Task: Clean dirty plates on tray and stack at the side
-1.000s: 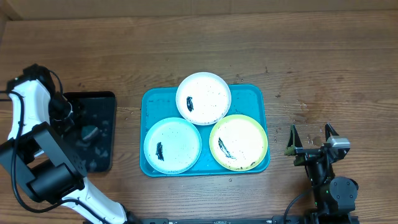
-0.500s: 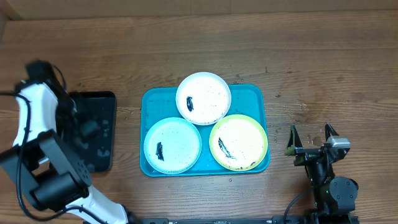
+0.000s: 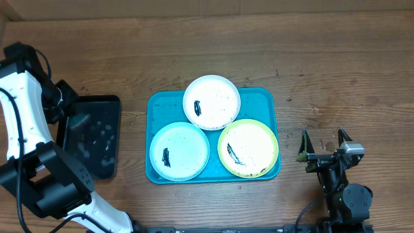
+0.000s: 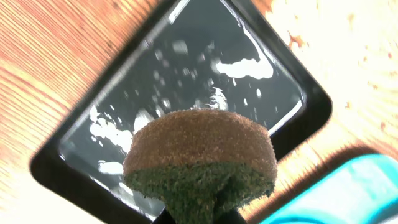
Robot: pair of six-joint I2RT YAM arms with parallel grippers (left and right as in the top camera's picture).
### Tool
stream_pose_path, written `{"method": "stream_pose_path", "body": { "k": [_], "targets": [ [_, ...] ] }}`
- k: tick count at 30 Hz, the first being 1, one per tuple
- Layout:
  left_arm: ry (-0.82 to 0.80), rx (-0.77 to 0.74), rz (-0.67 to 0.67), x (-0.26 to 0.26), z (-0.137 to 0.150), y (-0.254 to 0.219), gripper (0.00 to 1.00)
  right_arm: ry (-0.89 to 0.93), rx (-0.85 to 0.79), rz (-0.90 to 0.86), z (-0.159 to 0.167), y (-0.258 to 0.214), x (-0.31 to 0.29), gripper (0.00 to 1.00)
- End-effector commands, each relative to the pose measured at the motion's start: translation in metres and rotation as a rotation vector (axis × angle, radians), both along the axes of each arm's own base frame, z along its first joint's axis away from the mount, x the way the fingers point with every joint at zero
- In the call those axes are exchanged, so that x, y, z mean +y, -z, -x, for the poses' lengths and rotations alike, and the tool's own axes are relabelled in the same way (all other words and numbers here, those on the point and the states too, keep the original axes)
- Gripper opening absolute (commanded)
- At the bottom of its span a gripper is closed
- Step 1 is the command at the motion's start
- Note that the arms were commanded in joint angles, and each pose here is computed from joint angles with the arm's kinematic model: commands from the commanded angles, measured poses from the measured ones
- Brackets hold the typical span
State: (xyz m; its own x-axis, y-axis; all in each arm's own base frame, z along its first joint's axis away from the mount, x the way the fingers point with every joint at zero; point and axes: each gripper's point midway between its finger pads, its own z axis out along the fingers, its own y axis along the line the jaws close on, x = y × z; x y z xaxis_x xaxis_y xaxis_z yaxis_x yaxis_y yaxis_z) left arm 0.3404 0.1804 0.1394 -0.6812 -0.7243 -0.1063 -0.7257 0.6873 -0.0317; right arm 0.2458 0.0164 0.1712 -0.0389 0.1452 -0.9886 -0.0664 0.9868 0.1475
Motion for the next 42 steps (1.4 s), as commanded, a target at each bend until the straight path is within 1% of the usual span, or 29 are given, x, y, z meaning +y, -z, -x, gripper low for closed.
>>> {"method": "stream_pose_path", "body": {
  "k": [1,5,8,10,14,18,20,22,23,24,26,30,31,32,34,39,42],
  "targets": [
    [-0.030,0.075,-0.056,0.007,0.016,0.033,0.04,-0.010,-0.004,0.000,0.000,0.002,0.002,1.00],
    [-0.039,0.130,0.012,-0.010,0.037,0.092,0.04,-0.010,-0.004,0.000,0.000,0.002,0.002,1.00],
    [-0.034,0.135,0.020,-0.012,0.040,0.095,0.04,-0.010,-0.004,-0.001,0.000,0.002,0.002,1.00],
    [-0.013,0.129,0.015,-0.009,0.035,0.081,0.04,-0.010,-0.004,0.000,0.000,0.002,0.002,1.00],
    [-0.007,0.080,0.018,-0.007,0.020,0.026,0.04,-0.010,-0.004,0.000,0.000,0.002,0.002,1.00],
    [0.064,-0.002,0.062,-0.025,0.010,-0.029,0.04,-0.010,-0.004,0.000,0.000,0.002,0.002,1.00],
    [0.081,-0.049,0.035,-0.029,0.009,-0.047,0.04,-0.010,-0.004,0.000,0.000,0.002,0.002,1.00],
    [0.082,-0.091,-0.029,-0.025,0.004,-0.054,0.04,-0.010,-0.004,0.000,0.000,0.002,0.002,1.00],
    [0.073,-0.095,-0.054,-0.022,0.003,-0.050,0.04,-0.010,-0.004,0.000,0.000,0.002,0.002,1.00],
    [0.045,-0.083,-0.069,-0.019,0.003,-0.035,0.04,-0.010,-0.004,0.000,0.000,0.002,0.002,1.00],
    [0.039,-0.044,-0.041,-0.023,0.008,-0.003,0.04,-0.010,-0.004,0.000,0.000,0.002,0.002,1.00],
    [0.035,0.081,0.010,-0.031,0.032,0.067,0.04,-0.010,-0.004,-0.001,0.000,0.002,0.002,1.00],
    [0.017,0.108,0.036,-0.035,0.037,0.074,0.04,-0.010,-0.004,0.000,0.000,0.002,0.002,1.00],
    [0.012,0.109,0.047,-0.036,0.037,0.072,0.04,-0.010,-0.004,0.000,0.000,0.002,0.002,1.00],
    [0.012,0.086,0.043,-0.035,0.033,0.054,0.04,-0.010,-0.004,0.000,0.000,0.002,0.002,1.00],
    [0.015,-0.038,-0.011,-0.031,0.021,-0.032,0.04,-0.010,-0.004,0.000,0.000,0.002,0.002,1.00],
    [0.027,-0.148,-0.005,-0.042,0.021,-0.080,0.04,-0.010,-0.004,0.000,0.000,0.002,0.002,1.00]
  ]
}}
